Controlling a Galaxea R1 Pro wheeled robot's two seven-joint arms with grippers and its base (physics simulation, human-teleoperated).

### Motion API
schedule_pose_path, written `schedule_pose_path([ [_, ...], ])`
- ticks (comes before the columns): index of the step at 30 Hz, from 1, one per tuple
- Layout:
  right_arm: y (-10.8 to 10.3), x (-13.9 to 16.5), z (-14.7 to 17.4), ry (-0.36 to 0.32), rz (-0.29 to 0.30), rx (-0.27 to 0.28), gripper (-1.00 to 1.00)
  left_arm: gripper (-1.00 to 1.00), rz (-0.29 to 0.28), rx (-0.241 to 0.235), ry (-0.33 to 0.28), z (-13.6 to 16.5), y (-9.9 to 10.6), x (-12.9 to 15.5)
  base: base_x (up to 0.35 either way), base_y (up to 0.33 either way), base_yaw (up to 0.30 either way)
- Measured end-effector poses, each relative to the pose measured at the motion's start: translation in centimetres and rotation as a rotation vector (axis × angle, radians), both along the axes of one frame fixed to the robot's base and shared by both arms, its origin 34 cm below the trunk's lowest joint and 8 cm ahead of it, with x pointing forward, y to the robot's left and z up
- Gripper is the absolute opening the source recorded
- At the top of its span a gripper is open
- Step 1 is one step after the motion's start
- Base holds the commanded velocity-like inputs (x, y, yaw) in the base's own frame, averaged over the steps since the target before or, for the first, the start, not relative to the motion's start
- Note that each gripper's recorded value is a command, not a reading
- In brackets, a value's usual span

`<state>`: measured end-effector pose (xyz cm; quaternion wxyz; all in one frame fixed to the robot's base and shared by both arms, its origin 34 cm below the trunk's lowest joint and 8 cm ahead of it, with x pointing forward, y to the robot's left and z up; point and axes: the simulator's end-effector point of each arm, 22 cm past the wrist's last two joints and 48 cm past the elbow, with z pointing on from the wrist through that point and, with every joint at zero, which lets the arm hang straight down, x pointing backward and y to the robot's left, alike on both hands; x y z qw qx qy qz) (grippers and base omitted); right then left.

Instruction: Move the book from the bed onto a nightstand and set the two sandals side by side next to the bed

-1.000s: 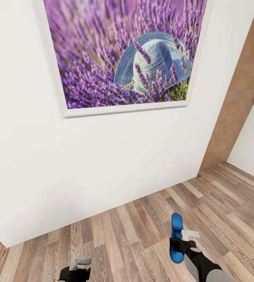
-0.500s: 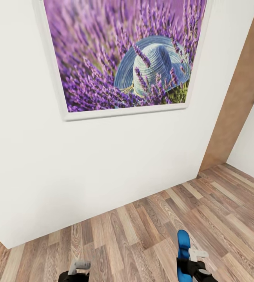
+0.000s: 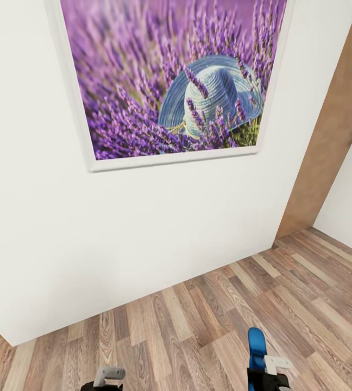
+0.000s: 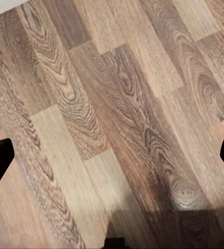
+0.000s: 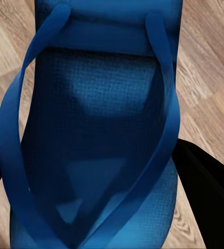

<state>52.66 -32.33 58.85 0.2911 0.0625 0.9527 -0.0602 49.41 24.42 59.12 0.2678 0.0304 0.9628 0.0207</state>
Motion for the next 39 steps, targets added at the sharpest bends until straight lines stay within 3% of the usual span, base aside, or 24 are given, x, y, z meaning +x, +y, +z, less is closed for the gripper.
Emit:
schedule_pose_path([
  [7, 0.0, -1.4, 0.2, 0.028, -0.003, 0.002, -1.0, 1.0, 0.007, 0.008, 0.04, -0.1, 0.5, -1.7, 0.0, 0.0, 0.0],
  [19, 0.0, -3.9, 0.8, 0.065, -0.003, 0.004, -1.0, 1.0, 0.035, 0.027, 0.03, 0.1, 2.1, -4.0, 0.0, 0.0, 0.0],
  [32, 0.1, -5.9, 1.6, 0.082, -0.003, 0.003, -1.0, 1.0, 0.047, 0.058, 0.119, -0.6, 3.6, -8.9, 0.0, 0.0, 0.0],
  [39, -0.1, -7.6, 1.8, 0.11, -0.003, 0.001, -1.0, 1.0, 0.049, 0.064, 0.138, -0.2, 3.9, -10.1, 0.0, 0.0, 0.0],
])
